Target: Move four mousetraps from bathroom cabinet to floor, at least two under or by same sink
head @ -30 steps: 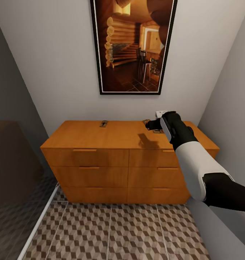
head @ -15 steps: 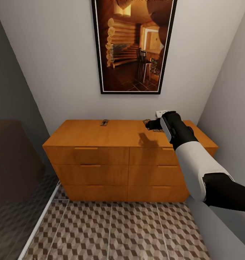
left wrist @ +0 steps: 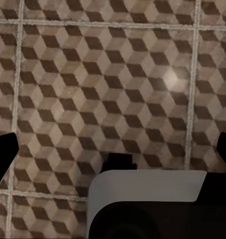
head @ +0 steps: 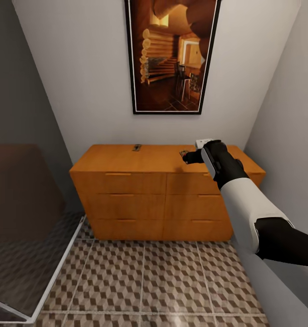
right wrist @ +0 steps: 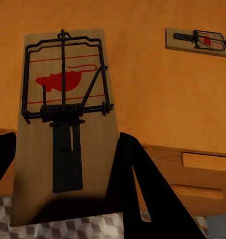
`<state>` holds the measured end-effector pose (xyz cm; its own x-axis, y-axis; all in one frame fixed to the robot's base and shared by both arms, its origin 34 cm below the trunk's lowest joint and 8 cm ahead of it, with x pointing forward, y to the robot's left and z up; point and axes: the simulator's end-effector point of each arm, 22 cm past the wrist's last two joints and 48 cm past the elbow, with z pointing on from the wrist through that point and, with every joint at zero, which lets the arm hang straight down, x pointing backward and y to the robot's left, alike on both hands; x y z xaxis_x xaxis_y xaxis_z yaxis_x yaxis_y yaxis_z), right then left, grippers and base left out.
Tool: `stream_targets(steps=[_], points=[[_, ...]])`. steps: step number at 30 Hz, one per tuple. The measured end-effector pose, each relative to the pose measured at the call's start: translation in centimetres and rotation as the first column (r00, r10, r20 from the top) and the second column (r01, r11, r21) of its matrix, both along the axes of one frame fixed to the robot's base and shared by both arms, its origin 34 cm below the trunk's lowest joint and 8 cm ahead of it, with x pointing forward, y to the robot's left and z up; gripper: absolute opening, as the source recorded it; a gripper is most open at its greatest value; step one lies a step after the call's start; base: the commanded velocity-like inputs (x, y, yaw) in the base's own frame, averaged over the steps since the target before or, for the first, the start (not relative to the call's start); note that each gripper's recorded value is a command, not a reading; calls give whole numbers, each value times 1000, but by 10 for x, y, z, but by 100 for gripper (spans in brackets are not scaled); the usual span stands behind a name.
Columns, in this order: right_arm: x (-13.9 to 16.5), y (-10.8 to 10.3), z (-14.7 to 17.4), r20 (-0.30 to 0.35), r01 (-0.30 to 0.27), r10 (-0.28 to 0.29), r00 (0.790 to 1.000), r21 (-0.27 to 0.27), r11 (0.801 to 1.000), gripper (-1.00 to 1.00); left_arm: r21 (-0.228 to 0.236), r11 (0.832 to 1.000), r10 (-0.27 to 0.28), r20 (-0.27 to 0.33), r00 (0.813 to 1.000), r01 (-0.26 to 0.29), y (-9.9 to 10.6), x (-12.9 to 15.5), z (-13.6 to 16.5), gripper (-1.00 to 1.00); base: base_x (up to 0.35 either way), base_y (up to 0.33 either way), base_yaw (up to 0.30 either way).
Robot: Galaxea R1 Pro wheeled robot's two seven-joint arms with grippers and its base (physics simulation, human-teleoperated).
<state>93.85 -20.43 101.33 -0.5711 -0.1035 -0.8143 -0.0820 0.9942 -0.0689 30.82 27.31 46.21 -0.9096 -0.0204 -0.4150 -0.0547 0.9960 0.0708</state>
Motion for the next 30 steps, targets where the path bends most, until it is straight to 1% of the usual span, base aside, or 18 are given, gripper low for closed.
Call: stream_targets(steps=[9, 19, 24, 27, 29, 30], points=[[-1, -1, -4, -9, 0, 0, 1000, 0, 1000, -100, 0, 1000, 0, 0, 1000, 0, 0, 0, 0, 100, -311, 83, 0], [-3, -2, -19, -41, 0, 0, 999, -2, 1000, -100, 0, 1000, 0, 0, 1000, 0, 0, 0, 0, 100, -311, 80, 0], [-8, -4, -47, -93, -1, 0, 996, -7, 1000, -100, 0, 1000, 0, 0, 1000, 0, 0, 0, 0, 100, -297, 64, 0], [-9, -4, -65, -107, -4, 4, 994, -8, 1000, -100, 0, 1000, 0, 0, 1000, 0, 0, 0, 0, 100, -211, 20, 0], [-11, -4, -84, -120, -8, 7, 993, -8, 1000, -100, 0, 1000, 0, 0, 1000, 0, 0, 0, 0, 100, -114, 9, 0], [-14, -3, -100, -134, -12, 11, 991, -8, 1000, -100, 0, 1000, 0, 0, 1000, 0, 0, 0, 0, 100, -57, 4, 0]])
